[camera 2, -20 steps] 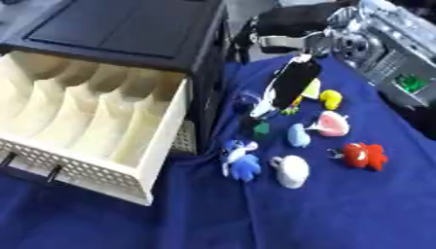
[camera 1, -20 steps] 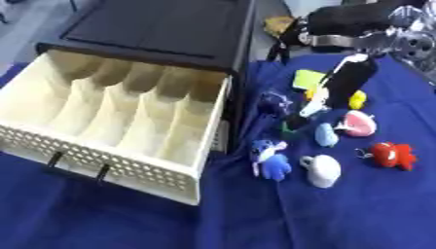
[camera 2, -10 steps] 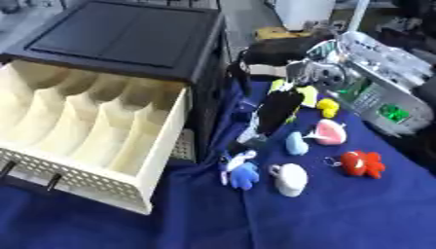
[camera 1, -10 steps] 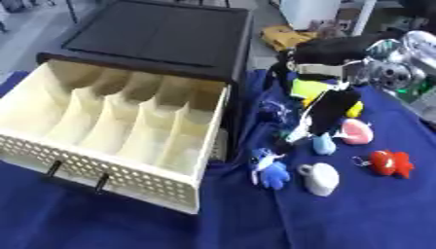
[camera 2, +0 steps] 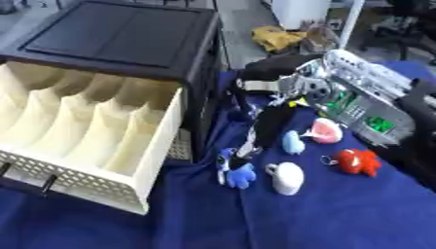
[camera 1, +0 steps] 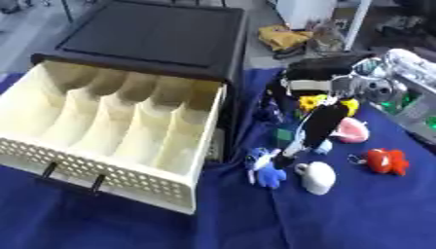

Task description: Pick up objects from table and place into drawer.

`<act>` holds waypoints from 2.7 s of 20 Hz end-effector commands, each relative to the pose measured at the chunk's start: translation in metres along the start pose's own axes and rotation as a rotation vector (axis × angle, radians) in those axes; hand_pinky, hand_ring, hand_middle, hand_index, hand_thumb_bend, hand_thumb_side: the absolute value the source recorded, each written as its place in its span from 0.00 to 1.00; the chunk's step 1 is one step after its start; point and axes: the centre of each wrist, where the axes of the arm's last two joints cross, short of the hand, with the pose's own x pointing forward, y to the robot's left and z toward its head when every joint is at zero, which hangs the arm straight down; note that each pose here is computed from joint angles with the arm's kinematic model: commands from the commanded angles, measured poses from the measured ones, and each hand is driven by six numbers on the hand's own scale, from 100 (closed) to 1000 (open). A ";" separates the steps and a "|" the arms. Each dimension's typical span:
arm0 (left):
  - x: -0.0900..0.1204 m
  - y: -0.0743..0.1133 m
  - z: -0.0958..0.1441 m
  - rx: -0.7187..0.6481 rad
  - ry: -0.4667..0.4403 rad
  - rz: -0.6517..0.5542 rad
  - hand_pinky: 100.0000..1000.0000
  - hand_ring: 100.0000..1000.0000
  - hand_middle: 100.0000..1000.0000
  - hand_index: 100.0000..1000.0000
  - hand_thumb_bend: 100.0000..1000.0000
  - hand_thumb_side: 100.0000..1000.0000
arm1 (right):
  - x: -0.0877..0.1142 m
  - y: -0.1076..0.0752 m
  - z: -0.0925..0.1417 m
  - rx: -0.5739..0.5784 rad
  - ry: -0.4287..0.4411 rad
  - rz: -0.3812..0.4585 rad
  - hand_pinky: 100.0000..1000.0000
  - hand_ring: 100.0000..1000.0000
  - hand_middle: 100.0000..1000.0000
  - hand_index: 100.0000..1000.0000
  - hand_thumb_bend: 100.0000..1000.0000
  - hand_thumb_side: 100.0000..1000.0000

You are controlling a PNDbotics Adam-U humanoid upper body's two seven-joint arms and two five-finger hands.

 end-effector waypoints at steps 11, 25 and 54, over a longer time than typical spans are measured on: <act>0.001 -0.003 -0.008 -0.001 -0.027 0.009 0.84 0.90 0.73 0.89 0.60 1.00 | -0.012 0.021 -0.020 0.065 0.035 -0.106 0.66 0.82 0.51 0.76 0.83 0.37; -0.001 -0.008 -0.009 0.007 -0.030 0.018 0.84 0.90 0.73 0.89 0.59 1.00 | -0.024 0.041 -0.031 0.090 0.083 -0.158 0.66 0.73 0.51 0.78 0.82 0.34; -0.001 -0.009 -0.009 0.016 -0.028 0.022 0.83 0.90 0.72 0.88 0.58 1.00 | -0.034 0.057 -0.045 0.090 0.123 -0.192 0.61 0.67 0.41 0.64 0.64 0.16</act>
